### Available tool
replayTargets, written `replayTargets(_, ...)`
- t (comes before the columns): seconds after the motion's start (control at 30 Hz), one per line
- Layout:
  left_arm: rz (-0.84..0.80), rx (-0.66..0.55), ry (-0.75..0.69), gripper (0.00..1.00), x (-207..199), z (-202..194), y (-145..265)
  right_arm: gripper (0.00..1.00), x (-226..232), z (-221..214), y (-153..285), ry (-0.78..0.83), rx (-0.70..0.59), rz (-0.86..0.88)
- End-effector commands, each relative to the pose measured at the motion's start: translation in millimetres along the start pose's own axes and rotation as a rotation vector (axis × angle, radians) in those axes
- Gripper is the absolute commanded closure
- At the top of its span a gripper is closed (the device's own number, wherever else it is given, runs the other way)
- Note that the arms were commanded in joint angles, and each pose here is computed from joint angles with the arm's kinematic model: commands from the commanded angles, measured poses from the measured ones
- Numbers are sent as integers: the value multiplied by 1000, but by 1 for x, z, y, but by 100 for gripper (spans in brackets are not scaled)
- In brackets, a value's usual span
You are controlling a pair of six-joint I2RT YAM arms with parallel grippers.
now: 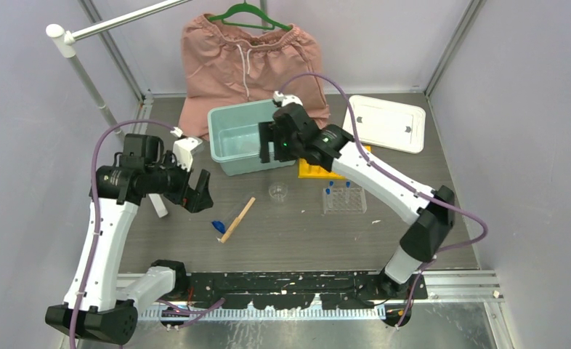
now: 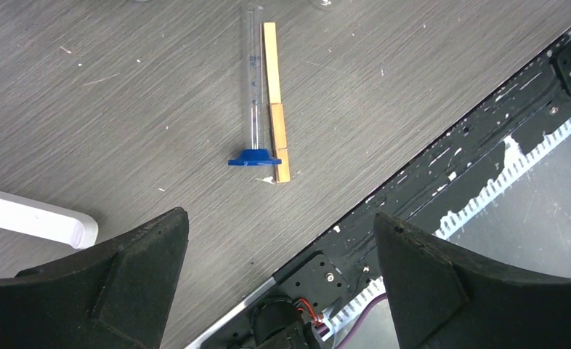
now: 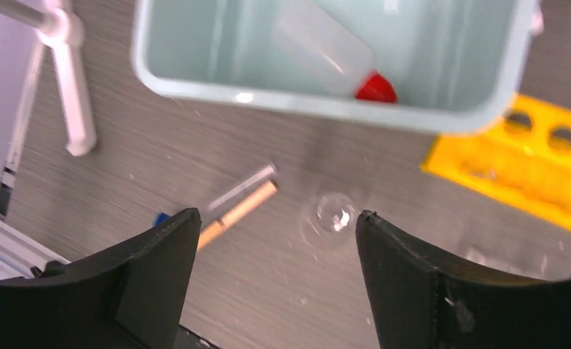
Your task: Organize the chemistry lab equipment
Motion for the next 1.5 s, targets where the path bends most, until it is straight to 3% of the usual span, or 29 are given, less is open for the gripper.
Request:
replayTargets(0.0, 25, -41, -66, 1, 6, 2, -2, 23, -35, -19, 5, -14, -1, -61)
replayTargets(0.1, 20, -23, -66, 1, 6, -2, -6, 33, -58, -45, 1, -8, 62, -134)
replayTargets(0.23, 8, -13, -74, 4, 6, -9, -13, 38, -77, -75, -12, -21, 116, -169)
replayTargets(0.4, 11, 30, -58, 8, 12, -23, -28, 42, -60, -90, -24, -15, 120, -125)
replayTargets(0.53, 8, 46, -33, 11, 15, -23, -34, 42, -43, -89, -31, 30, 106, -141)
replayTargets(0.67, 8, 53, -100, 17, 23, -31, -47, 43, -47, -90, -32, 28, 104, -183)
replayTargets(0.83, -26, 160, -150, 25, 32, -51, -74, 47, -58, -88, -29, 8, 62, -222)
replayTargets(1.07, -93, 174, -220, 25, 27, -54, -103, 51, -75, -89, -34, -41, 66, -254)
replayTargets(1.47, -121, 298, -331, 41, 35, -47, -162, 59, -74, -81, 10, -148, -13, -153)
Point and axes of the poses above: each gripper's point midway between its finger pads, its own y axis back along the fingers, its own x axis along the line the jaws close on, z = x × y, the point moved 4 cm from there along y, back along the fingers, and after that the axes turned 12 degrees about -y, right-handed, at the moved point
